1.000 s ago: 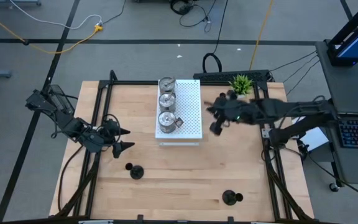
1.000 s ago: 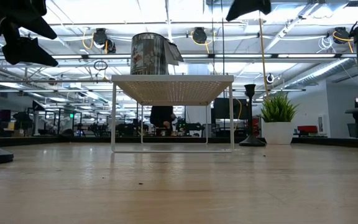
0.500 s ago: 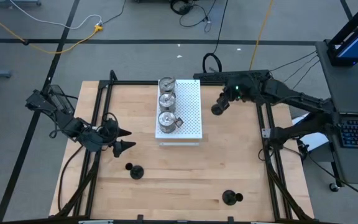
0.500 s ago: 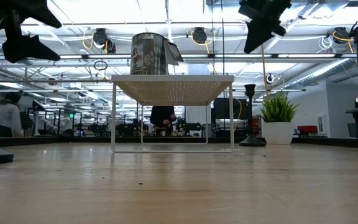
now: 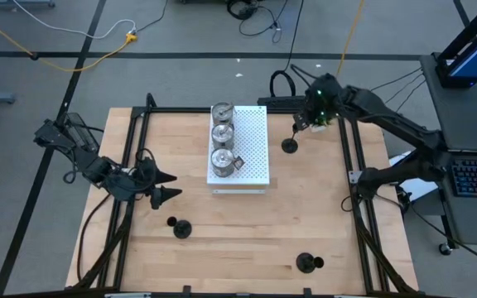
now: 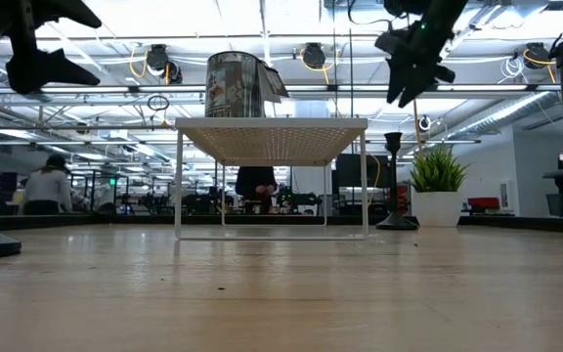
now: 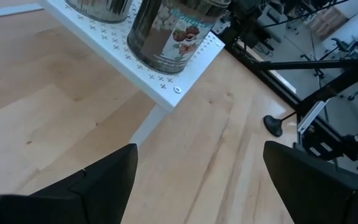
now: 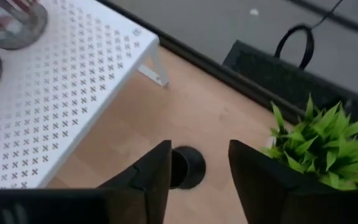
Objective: Pick & Place candle stick holders
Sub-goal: Put the top black candle holder on the shelf
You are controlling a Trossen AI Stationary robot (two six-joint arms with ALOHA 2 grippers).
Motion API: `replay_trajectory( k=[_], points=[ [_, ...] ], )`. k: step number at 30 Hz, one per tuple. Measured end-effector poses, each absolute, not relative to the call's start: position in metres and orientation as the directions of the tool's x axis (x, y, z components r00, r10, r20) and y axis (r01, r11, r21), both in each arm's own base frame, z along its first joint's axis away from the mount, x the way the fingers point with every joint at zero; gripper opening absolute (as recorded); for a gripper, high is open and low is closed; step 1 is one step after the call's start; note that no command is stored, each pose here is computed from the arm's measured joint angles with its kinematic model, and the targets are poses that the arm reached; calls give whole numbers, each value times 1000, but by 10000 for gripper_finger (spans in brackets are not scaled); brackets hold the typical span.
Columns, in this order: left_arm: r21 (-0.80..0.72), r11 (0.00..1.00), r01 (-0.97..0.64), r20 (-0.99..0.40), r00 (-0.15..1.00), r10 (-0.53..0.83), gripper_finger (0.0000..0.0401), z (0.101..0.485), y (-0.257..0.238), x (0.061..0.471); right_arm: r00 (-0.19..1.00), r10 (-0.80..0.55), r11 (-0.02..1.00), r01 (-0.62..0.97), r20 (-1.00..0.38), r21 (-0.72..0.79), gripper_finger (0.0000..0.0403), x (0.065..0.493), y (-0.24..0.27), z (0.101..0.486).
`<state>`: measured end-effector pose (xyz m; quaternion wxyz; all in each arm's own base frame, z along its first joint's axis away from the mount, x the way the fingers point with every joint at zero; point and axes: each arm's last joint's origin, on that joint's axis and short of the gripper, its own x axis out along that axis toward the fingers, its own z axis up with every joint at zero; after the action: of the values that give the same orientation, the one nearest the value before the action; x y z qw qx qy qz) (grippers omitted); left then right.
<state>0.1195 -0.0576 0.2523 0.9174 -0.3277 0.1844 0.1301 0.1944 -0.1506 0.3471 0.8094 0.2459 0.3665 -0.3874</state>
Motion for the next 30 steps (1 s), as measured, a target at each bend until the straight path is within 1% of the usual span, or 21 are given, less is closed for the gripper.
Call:
replay_trajectory(
  k=[2,5,10,15,22,30],
  points=[
    [-556,751,-355,-419,901,116,351,253,-58,120,420,-422,566,815,-803,129,163,196,-156,342],
    [-555,756,-346,-410,905,113,351,254,-58,120,373,-399,535,836,-838,118,171,198,-164,332],
    [-559,752,-349,-412,904,114,351,254,-58,120,325,-370,517,851,-870,98,182,202,-173,320],
    [-558,753,-349,-412,904,114,351,254,-58,120,302,-354,508,857,-885,89,191,206,-178,312],
    [-556,755,-349,-412,904,114,351,254,-58,120,278,-324,510,857,-904,81,194,212,-183,302],
    [-557,754,-349,-412,904,114,351,254,-58,120,261,-287,514,854,-922,81,188,219,-189,290]
  ],
)
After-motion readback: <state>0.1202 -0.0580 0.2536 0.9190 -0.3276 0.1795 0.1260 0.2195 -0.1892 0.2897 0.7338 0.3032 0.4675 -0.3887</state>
